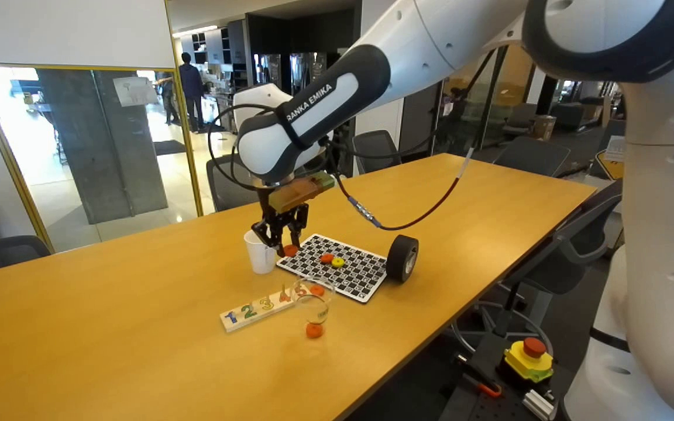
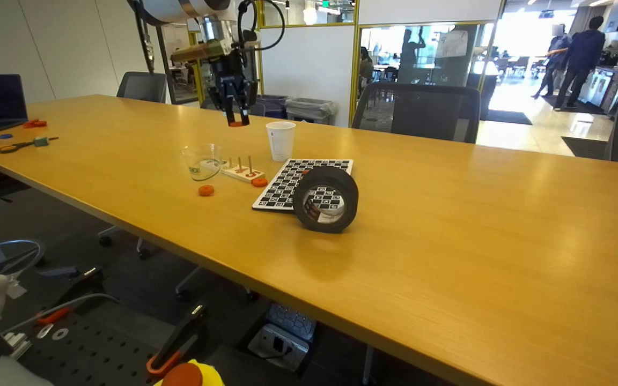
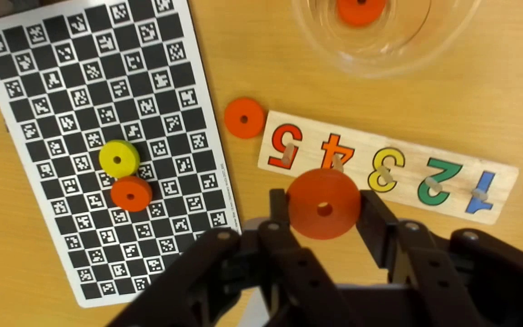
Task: Pick up the orange objects from the table and put them in the colorless cup, then pick up the yellow objects and put them in the white cup
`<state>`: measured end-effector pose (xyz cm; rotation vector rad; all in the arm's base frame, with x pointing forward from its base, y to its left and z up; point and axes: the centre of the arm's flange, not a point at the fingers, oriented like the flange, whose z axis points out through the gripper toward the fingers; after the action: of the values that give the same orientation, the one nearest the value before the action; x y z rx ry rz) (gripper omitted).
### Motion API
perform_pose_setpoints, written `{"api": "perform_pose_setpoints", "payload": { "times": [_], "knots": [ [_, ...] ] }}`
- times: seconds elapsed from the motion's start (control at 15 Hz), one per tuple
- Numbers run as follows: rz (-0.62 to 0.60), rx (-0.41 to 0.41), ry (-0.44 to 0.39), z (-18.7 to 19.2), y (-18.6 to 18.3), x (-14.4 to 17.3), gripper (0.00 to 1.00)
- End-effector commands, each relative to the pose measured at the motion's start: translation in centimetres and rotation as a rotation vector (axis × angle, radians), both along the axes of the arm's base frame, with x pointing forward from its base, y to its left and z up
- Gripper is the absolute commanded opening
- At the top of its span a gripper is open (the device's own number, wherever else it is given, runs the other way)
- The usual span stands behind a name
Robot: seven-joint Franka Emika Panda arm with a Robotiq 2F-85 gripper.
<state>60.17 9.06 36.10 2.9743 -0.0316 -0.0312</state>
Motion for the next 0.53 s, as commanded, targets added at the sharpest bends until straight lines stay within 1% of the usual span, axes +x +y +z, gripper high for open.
{"api": "perform_pose_setpoints", "payload": {
  "times": [0.0, 0.2, 0.47],
  "knots": [
    [0.113, 0.044, 0.015, 3.5, 0.3, -5.9, 0.20],
    [0.167, 0.069, 0.022, 3.9, 1.9, -8.5, 0.19],
    [0.241, 0.125, 0.044, 2.6, 3.4, -10.3, 0.19]
  ]
}}
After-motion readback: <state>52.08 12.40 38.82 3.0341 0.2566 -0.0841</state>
